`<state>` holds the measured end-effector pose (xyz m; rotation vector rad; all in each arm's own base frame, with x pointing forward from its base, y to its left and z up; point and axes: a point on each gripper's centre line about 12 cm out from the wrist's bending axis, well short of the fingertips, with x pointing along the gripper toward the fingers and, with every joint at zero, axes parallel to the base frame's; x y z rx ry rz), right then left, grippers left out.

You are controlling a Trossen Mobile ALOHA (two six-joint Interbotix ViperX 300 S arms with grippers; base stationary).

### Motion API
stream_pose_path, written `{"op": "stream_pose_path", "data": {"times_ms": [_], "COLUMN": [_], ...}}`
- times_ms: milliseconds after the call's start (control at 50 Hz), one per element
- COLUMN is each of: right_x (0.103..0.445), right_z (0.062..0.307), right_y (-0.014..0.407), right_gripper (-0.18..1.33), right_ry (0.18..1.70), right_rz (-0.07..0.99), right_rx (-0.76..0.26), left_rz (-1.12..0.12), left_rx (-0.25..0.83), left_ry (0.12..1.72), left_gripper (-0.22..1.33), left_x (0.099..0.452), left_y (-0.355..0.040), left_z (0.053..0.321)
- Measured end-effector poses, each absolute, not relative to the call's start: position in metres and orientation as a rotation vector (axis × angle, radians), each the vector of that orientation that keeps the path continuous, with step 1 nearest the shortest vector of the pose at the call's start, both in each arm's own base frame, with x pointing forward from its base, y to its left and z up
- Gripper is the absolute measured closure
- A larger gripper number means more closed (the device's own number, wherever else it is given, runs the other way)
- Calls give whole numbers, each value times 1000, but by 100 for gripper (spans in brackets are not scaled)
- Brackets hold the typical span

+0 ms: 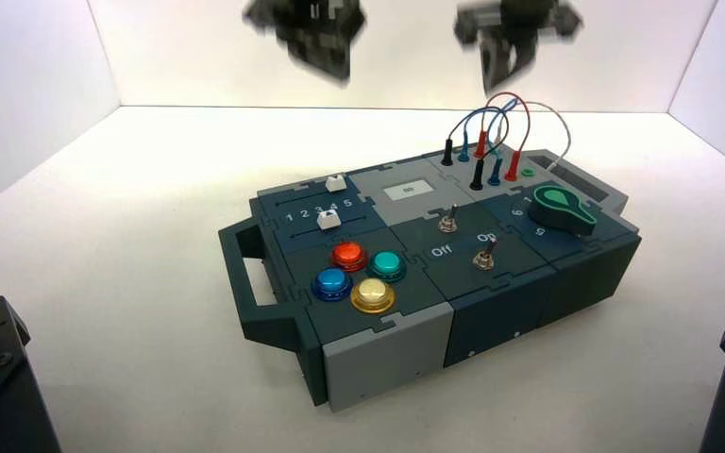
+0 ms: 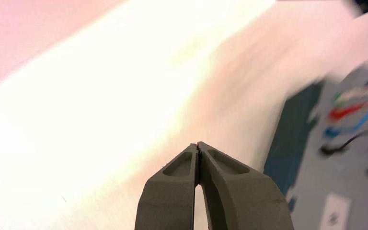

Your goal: Move the box closer.

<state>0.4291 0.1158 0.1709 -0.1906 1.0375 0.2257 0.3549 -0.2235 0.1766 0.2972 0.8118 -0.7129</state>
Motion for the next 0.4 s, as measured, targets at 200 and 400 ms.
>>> {"op": "stream_pose_path", "data": {"times_ms": [200, 400], "right_x": [415, 388], "right_z": [226, 253], "right_y": [148, 180], "right_gripper": [129, 129], "right_ry": [934, 875], "right_rz": [308, 394], "right_rx": [-234, -265], "left_rz": [-759, -760], "left_rx": [270, 238], "left_ry": [703, 614], "left_gripper": [128, 128], "left_x": [341, 319], "left_y": [-223, -212], "left_z": [246, 288]}}
